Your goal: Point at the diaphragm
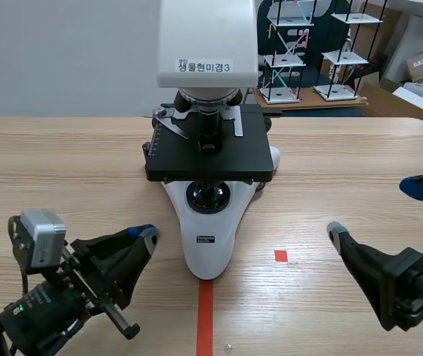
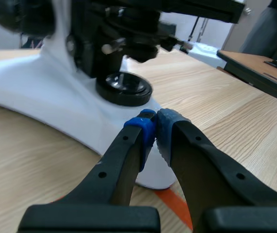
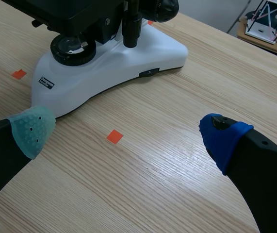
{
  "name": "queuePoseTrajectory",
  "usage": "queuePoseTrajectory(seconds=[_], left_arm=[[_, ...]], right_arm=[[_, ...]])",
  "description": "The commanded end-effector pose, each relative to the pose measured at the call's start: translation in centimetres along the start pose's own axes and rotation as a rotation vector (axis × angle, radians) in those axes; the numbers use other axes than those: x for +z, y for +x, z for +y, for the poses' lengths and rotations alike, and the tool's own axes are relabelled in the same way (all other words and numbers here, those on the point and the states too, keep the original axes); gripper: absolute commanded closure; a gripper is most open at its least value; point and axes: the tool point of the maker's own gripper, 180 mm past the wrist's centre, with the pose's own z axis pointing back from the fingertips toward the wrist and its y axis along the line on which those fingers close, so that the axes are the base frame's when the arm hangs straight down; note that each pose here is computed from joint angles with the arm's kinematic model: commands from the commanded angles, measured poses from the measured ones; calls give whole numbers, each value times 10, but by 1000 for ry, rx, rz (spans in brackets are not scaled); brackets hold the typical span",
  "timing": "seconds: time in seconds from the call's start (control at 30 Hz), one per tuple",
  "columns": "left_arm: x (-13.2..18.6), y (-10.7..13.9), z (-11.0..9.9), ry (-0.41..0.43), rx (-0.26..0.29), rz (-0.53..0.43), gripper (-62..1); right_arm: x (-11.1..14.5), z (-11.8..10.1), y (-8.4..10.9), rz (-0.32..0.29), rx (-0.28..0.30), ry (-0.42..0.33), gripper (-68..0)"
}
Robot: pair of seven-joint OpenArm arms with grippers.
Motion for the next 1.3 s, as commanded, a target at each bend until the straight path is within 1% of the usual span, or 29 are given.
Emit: queuePoseTrajectory(seconds=[0.0,0.17,0.27,0.43,0.53,0.73,1.27], left_arm=[[-11,13,-8,-19,1,-75,-43],[-24,10,-16,-36,-8,-126,-43],[-33,8,-17,-30,2,-149,-43],[-44,1,-17,-18,13,-152,-43],[-42,3,-13,3,10,-187,-43],[-38,7,-12,1,4,-224,-43],[-37,7,-11,3,4,-225,-43]], right_arm=[[0,-3,9,-28,11,-4,-667],[0,-3,9,-27,12,-4,-667],[0,-3,9,-27,15,-4,-667],[0,-3,9,-27,15,-4,-667],[0,-3,9,-27,14,-4,-667],[0,-3,9,-26,14,-4,-667],[0,-3,9,-26,15,-4,-667]])
